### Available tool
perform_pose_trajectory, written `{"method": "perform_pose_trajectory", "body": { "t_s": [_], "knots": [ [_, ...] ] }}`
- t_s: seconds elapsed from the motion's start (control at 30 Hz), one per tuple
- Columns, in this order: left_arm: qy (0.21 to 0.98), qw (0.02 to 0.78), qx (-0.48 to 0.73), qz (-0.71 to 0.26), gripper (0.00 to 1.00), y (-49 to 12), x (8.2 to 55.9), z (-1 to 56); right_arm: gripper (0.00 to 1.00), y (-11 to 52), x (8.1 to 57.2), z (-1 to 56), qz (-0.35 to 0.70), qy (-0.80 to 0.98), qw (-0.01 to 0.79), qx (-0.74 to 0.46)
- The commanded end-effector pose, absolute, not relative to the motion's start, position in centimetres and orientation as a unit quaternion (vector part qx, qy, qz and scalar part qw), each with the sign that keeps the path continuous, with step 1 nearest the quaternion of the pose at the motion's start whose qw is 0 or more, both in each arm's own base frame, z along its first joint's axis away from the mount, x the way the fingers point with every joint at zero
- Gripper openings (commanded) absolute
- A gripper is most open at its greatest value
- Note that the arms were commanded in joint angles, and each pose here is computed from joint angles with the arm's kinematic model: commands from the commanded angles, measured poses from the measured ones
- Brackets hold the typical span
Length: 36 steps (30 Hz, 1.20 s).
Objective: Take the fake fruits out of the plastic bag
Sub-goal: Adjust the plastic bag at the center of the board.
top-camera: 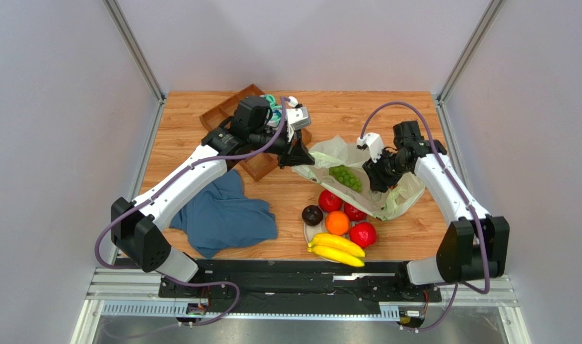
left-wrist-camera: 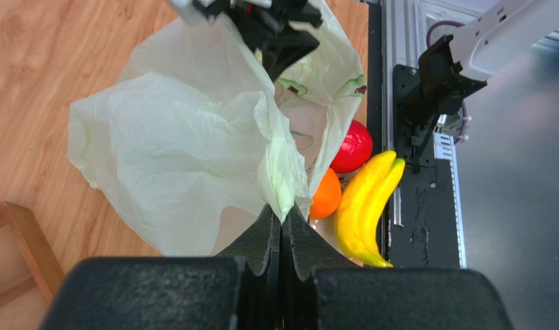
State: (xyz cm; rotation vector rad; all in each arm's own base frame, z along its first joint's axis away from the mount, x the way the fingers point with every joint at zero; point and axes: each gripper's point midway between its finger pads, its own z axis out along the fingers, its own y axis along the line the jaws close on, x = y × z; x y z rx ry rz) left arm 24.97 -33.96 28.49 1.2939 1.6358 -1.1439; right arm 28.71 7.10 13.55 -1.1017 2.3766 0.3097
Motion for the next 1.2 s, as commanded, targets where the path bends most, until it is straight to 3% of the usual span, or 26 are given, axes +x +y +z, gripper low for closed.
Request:
{"method": "perform_pose_trajectory", "body": {
  "t_s": [0.0,0.13,0.17,0.27,0.43,0.67,0.83,0.9,1.0,1.17],
  "knots": [
    [0.615,0.393,0.505,-0.462,0.00,-35.0,25.4,31.0,0.44,8.3,28.3,12.9,0.156,0.858,0.225,-0.434],
    [0.614,0.394,0.503,-0.463,0.00,-35.3,25.7,31.3,0.44,7.7,28.8,12.0,0.141,0.863,0.207,-0.438],
    [0.614,0.393,0.503,-0.464,0.00,-35.4,25.9,31.2,0.45,6.4,30.4,11.7,0.093,0.872,0.217,-0.428],
    [0.613,0.391,0.502,-0.468,0.00,-35.6,25.9,31.3,0.54,3.9,33.1,11.4,0.009,0.886,0.233,-0.400],
    [0.613,0.389,0.498,-0.475,0.00,-35.7,25.9,31.4,0.59,2.4,35.4,10.8,-0.043,0.893,0.238,-0.379],
    [0.611,0.385,0.497,-0.482,0.00,-35.9,25.8,31.4,0.77,-0.9,37.4,9.0,-0.131,0.899,0.218,-0.357],
    [0.611,0.377,0.498,-0.487,0.00,-36.0,25.7,31.1,0.83,-1.8,40.1,7.3,-0.146,0.901,0.214,-0.348],
    [0.613,0.374,0.498,-0.487,0.00,-35.9,25.6,30.9,0.94,-1.8,42.3,7.8,-0.146,0.900,0.230,-0.340],
    [0.616,0.364,0.499,-0.489,0.00,-36.1,25.4,30.4,1.00,-1.0,44.8,7.8,-0.121,0.900,0.246,-0.338],
    [0.625,0.340,0.498,-0.495,0.00,-36.2,25.2,29.3,1.00,1.9,47.5,5.6,-0.046,0.898,0.255,-0.356]
  ]
}}
